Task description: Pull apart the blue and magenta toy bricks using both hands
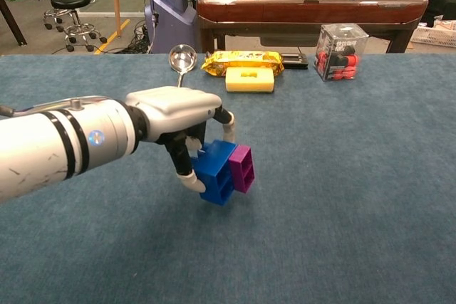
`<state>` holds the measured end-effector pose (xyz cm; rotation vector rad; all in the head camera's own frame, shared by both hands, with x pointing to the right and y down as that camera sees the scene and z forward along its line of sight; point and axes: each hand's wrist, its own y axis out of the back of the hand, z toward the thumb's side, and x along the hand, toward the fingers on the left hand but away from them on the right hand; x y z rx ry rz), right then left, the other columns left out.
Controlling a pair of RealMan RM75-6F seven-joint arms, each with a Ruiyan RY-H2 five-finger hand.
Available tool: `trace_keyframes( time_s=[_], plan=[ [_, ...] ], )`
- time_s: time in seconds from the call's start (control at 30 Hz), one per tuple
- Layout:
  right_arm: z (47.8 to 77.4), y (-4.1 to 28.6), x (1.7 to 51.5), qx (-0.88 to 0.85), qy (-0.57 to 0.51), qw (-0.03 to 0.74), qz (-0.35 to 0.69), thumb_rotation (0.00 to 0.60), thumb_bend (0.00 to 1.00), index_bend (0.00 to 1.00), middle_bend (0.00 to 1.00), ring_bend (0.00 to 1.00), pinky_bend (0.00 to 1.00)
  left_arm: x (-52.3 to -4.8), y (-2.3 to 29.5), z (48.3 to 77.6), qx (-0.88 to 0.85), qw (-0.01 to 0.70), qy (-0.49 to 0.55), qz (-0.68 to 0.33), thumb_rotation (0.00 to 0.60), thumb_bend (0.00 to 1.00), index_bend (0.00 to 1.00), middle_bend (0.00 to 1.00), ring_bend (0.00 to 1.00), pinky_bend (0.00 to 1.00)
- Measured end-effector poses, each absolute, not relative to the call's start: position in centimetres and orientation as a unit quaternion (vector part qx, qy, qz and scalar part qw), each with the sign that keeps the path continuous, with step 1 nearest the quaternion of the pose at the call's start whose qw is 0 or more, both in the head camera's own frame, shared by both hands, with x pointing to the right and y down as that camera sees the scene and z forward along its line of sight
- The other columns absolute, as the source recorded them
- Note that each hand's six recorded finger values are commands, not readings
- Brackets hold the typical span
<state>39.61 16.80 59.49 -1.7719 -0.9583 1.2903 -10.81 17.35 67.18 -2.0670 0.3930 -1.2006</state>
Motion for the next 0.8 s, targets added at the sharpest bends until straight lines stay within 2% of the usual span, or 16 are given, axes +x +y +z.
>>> trace_keyframes(
  time_s=[0.2, 0.37, 0.67, 0.8],
  plan=[
    [58.7, 15.2, 36.7, -0.708, -0.37, 0.395, 0.453, 0.6, 0.07, 0.42, 0.67, 0.66, 0.8, -12.1, 15.7, 66.1, -0.806, 0.3, 0.183, -0.476, 0.6, 0.0, 0.63, 1.0, 1.0, 1.0],
    [58.3, 14.3, 34.1, -0.729, -0.37, 0.393, 0.421, 0.6, 0.05, 0.42, 0.77, 0.75, 0.87, -13.1, 14.5, 65.1, -0.807, 0.278, 0.202, -0.48, 0.6, 0.0, 0.63, 1.0, 1.0, 1.0],
    [58.6, 12.8, 30.4, -0.769, -0.401, 0.325, 0.378, 0.6, 0.04, 0.42, 0.92, 0.91, 0.99, -13.7, 13.3, 63.7, -0.802, 0.255, 0.251, -0.479, 0.6, 0.0, 0.63, 1.0, 1.0, 1.0],
    [59.1, 12.2, 29.1, -0.78, -0.415, 0.287, 0.372, 0.6, 0.04, 0.42, 0.98, 0.97, 1.0, -13.9, 12.9, 63.2, -0.794, 0.254, 0.268, -0.482, 0.6, 0.0, 0.64, 1.0, 1.0, 1.0]
  ],
)
